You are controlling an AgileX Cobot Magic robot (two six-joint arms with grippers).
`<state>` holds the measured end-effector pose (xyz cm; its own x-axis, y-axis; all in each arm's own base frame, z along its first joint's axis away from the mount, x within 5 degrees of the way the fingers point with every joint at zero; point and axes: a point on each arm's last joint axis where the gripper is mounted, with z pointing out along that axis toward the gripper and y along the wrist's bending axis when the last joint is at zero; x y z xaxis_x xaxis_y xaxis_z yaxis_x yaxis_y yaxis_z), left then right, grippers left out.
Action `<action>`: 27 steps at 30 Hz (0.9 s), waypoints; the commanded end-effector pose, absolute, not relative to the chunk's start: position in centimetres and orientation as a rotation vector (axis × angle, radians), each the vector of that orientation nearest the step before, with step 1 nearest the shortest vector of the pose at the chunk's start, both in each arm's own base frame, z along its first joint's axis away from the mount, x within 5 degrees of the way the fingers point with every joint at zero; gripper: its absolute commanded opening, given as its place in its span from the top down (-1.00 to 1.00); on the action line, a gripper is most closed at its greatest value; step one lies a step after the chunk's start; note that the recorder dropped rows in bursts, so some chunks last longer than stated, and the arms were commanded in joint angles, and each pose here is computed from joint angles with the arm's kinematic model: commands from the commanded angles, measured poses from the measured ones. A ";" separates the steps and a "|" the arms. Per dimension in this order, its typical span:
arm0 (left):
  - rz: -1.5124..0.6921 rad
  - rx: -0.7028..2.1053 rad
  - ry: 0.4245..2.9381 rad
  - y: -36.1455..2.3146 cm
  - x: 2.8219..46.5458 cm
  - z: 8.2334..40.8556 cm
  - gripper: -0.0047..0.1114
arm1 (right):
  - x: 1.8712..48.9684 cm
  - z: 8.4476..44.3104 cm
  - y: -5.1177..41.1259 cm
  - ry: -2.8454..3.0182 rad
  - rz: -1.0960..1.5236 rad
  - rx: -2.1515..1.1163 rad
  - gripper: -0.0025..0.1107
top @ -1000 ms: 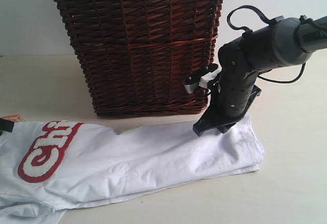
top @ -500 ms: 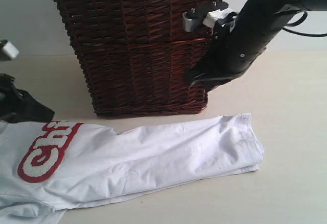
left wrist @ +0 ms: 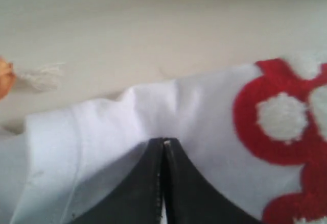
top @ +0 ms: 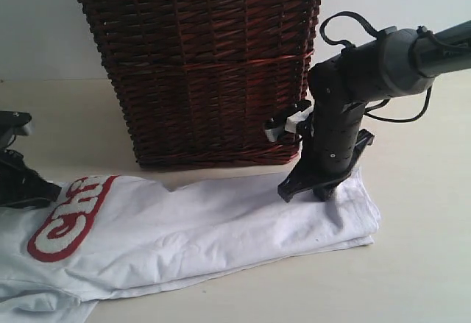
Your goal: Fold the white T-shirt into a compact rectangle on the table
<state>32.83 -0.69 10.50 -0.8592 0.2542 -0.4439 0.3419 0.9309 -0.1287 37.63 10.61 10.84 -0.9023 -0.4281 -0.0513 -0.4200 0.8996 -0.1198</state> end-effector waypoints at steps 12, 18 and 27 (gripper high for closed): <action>-0.184 0.027 2.666 9.2 32.8 10.1 0.88 | 38.1 10.1 3.3 3.130 -0.215 -0.374 0.96; -0.298 0.046 2.613 8.7 33.4 12.5 0.88 | 38.1 10.6 3.9 3.121 -0.126 -0.384 0.96; -0.681 0.416 2.445 3.3 30.1 23.1 0.92 | 38.2 13.6 3.9 3.037 -0.122 -0.372 0.96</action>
